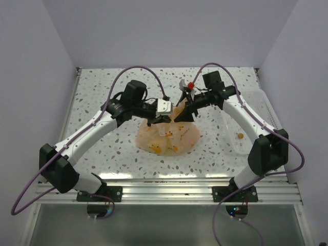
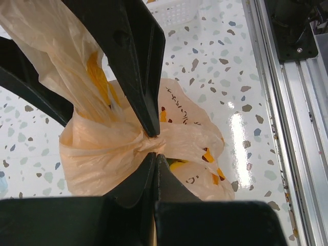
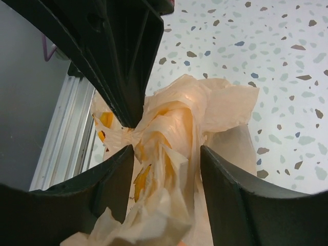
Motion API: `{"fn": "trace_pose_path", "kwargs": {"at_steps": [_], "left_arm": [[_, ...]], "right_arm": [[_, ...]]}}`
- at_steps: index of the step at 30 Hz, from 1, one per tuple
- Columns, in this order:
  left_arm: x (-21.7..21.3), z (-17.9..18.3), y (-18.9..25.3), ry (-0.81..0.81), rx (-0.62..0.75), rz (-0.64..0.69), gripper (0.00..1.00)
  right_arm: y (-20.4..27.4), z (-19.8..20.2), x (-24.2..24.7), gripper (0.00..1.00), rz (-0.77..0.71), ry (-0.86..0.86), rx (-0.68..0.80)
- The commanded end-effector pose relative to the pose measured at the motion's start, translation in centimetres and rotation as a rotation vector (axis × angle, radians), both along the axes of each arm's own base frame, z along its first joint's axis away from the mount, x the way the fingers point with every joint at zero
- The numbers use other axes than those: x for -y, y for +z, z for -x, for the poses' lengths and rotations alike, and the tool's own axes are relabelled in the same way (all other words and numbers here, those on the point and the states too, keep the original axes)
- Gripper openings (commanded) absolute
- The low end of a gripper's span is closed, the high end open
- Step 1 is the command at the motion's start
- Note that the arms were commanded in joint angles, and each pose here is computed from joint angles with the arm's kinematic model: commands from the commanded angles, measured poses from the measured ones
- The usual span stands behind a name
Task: Place the fake fruits into the plastic bag and tie a complex knot
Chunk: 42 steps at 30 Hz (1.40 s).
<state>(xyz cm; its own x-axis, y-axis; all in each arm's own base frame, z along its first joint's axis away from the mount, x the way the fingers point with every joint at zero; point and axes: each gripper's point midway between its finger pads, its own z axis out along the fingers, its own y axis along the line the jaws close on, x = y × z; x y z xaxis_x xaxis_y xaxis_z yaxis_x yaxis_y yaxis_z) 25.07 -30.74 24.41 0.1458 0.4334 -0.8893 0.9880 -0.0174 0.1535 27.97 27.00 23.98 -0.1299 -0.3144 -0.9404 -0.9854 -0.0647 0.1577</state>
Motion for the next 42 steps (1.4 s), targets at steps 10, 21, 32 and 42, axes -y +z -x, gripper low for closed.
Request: {"fn": "trace_pose_path", "kwargs": {"at_steps": [10,21,32,42], "left_arm": [[-0.5,0.8,1.6,-0.045,-0.011,0.014,0.0],[0.2,0.9,-1.5,-0.054,-0.05,-0.046,0.0],[-0.6,-6.2,-1.0,0.295,0.148,-0.042,0.0],[-0.1,-2.9,1.0,0.175,0.116,0.053,0.0]], "right_arm": [[-0.8,0.5,-0.4,0.11,-0.001,0.035,-0.013],[1.5,0.9,-1.0,0.0,-0.062,0.05,-0.075],[1.1,4.4,0.4,0.0,-0.033,0.171,-0.103],[0.6,4.6,0.9,0.0,-0.018,0.254,-0.124]]}}
